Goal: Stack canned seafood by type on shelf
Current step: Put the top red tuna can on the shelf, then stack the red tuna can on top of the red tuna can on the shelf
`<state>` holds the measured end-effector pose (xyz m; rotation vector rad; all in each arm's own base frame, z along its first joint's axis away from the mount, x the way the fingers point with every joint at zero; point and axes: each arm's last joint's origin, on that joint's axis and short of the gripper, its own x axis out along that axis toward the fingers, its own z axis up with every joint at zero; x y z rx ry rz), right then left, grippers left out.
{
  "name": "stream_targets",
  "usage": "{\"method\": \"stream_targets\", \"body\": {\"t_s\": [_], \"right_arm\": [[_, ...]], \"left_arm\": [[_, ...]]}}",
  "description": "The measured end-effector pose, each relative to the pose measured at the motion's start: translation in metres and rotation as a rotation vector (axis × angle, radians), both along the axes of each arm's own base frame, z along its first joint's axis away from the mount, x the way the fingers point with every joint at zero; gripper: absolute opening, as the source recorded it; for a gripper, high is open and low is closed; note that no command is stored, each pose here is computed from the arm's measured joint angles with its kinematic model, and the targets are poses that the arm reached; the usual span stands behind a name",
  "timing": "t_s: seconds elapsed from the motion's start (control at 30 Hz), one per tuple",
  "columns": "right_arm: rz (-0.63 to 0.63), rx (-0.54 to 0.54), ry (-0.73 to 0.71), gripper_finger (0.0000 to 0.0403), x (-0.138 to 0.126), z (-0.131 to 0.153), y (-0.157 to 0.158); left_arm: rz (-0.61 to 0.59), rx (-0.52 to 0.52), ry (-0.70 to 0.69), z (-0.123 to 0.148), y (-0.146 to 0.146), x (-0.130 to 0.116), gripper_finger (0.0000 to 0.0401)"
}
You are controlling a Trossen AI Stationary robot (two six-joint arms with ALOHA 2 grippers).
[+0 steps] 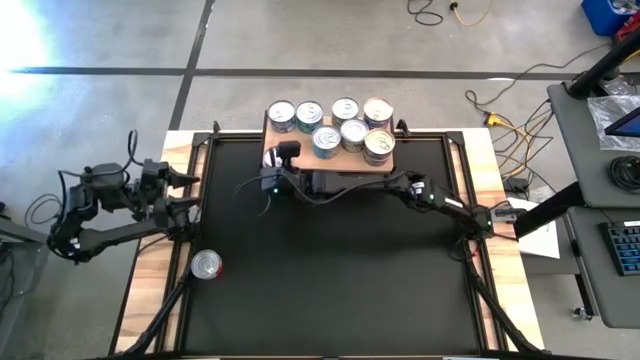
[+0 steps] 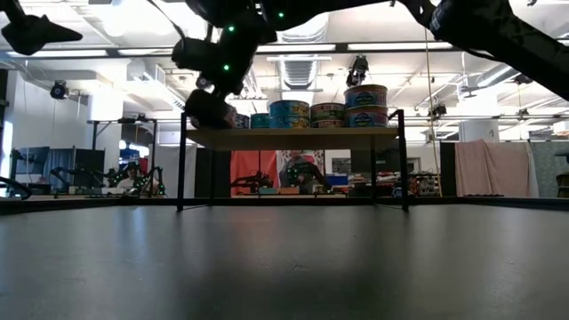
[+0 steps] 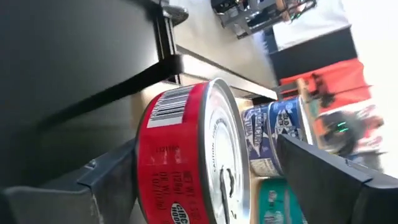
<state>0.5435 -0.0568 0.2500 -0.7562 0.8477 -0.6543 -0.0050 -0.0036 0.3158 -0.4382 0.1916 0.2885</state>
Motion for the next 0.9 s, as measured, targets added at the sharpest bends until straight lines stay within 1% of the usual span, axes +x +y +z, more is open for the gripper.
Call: {"method": "stream_targets", "body": {"t_s": [0.13, 0.23, 0.37, 0.5, 0.6, 0.67, 0.77, 0.83, 0.9], "right_arm": [[-0.047, 0.132, -0.123, 0.0351, -0.005, 0.007, -0.017], [-0.089, 0.204, -0.191, 0.0349, -0.008, 0.009, -0.028], [-0.084, 0.309, -0.271, 0.0348, -0.010, 0.015, -0.032], [-0.076, 0.397, -0.291, 0.0354, -0.011, 0.015, -0.029], [-0.106, 0.450, -0.282, 0.0353, -0.014, 0.011, -0.028], [-0.116, 0.472, -0.296, 0.0353, -0.015, 0.014, -0.021], [-0.089, 0.486, -0.337, 0.0354, -0.019, 0.032, 0.000], [-0.065, 0.476, -0.357, 0.0353, -0.024, 0.047, 0.017], [-0.068, 0.443, -0.348, 0.0351, -0.029, 0.055, 0.033]], "left_arm": [[0.003, -0.002, -0.012, 0.000, -0.001, -0.002, 0.0368], [0.003, -0.003, -0.018, 0.000, -0.001, -0.003, 0.0368], [-0.014, 0.031, -0.024, 0.000, -0.002, -0.005, 0.0368], [-0.020, 0.029, -0.021, -0.001, -0.001, -0.003, 0.0368], [-0.044, -0.001, 0.022, -0.009, 0.001, 0.007, 0.0368], [-0.075, -0.036, 0.057, -0.017, 0.002, 0.014, 0.0368], [-0.149, -0.094, 0.080, -0.025, 0.004, 0.026, 0.0368], [-0.185, -0.124, 0.073, -0.027, 0.004, 0.031, 0.0367], [-0.189, -0.136, 0.082, -0.028, 0.004, 0.033, 0.0366]]}}
